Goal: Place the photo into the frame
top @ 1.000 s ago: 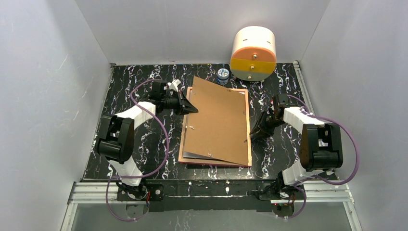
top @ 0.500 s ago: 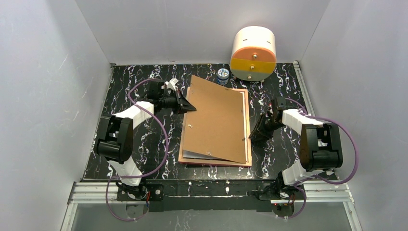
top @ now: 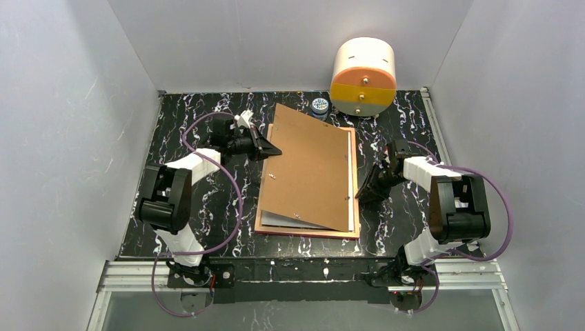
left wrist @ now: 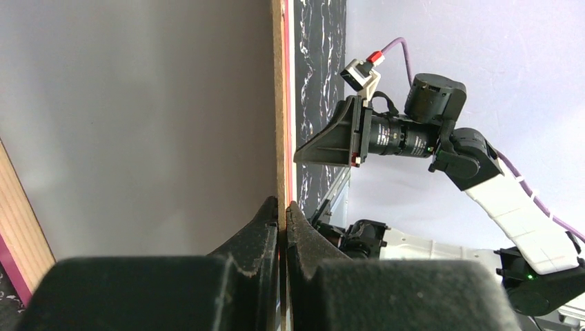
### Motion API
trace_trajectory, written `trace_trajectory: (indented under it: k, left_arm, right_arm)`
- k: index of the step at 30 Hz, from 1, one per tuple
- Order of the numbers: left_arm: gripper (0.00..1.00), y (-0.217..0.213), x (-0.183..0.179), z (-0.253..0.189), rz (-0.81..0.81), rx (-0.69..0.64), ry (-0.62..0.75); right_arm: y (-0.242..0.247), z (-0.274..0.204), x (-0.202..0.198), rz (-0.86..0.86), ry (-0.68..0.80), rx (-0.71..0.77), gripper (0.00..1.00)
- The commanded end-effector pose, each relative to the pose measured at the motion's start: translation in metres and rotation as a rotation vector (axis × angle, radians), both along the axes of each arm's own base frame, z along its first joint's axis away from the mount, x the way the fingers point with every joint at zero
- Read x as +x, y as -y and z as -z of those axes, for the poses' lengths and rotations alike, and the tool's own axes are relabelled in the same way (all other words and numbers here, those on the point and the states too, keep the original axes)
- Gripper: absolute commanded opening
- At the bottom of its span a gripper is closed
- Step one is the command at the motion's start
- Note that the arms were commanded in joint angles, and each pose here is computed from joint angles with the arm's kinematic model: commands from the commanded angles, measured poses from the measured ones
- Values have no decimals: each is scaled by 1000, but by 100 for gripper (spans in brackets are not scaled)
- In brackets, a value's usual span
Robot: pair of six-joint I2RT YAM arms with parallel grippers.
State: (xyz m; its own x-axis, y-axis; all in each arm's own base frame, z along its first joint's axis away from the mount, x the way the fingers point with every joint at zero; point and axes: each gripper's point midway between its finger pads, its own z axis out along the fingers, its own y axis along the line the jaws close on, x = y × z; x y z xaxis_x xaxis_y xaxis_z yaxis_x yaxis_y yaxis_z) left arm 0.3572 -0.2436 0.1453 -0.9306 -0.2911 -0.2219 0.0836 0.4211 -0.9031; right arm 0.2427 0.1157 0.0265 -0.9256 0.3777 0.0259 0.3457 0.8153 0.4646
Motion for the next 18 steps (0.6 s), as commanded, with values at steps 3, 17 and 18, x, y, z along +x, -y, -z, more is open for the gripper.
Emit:
trace_trajectory:
  k: [3, 17, 18]
  left_arm:
    - [0, 3, -2, -4, 3, -34, 44]
    - [6, 2, -24, 31, 29, 34, -45]
    - [11, 1, -24, 34, 33, 56, -48]
  right_arm:
    - [-6, 13, -6, -17, -30, -3, 41]
    - [-10, 18, -9, -13, -49, -10, 41]
    - [-10, 18, -9, -12, -47, -11, 41]
